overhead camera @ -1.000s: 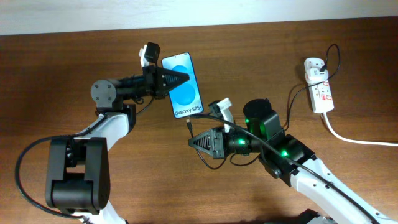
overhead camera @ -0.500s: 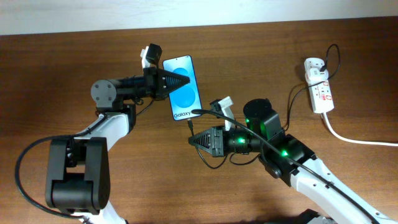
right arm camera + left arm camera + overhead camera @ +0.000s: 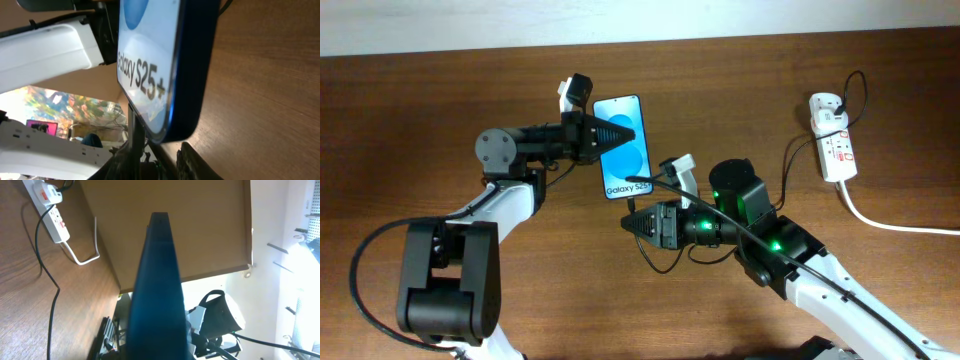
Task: Plug charger to phone and switch on socket
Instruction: 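Push the USB-C plug up into the phone's port with the right gripper, then lower the phone flat onto the table with the left gripper and release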
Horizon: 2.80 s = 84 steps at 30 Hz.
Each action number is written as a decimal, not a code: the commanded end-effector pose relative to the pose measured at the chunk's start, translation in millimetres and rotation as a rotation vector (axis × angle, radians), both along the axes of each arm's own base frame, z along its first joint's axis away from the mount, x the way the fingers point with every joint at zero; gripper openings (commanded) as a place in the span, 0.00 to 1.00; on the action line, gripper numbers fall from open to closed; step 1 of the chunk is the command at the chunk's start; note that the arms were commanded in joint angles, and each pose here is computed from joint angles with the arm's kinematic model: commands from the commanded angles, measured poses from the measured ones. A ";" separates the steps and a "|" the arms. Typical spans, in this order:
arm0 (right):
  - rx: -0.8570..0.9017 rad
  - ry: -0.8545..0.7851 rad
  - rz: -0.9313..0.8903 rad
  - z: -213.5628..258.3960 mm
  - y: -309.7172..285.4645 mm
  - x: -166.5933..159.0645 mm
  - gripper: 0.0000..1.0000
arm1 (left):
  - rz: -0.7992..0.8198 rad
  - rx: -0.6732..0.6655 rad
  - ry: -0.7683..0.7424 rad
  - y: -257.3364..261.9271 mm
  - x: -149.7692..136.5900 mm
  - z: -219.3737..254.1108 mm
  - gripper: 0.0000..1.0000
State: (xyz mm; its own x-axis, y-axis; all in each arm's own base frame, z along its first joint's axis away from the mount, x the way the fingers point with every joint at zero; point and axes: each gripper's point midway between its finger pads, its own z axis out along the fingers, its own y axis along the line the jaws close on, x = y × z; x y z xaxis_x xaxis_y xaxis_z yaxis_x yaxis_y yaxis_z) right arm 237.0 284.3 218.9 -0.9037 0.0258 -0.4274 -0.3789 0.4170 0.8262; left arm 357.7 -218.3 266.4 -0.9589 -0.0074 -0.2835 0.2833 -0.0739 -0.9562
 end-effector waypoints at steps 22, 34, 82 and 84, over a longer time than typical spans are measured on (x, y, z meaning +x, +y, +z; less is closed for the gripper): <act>-0.655 -0.394 -0.377 1.2 2.5 13.6 0.51 | 0.018 -0.008 -0.054 3.2 2.3 7.4 0.00; -0.576 -0.428 -0.419 26.4 12.7 22.9 0.39 | -0.018 0.005 -0.057 -1.8 -4.5 5.0 0.00; -0.535 -0.488 -0.606 175.1 -200.2 -73.6 0.98 | 0.182 0.509 -0.149 -76.8 80.0 -97.4 0.00; -0.549 -0.482 -0.601 172.1 -197.5 -71.2 0.98 | 0.100 0.510 -0.101 -66.8 78.1 -144.6 0.00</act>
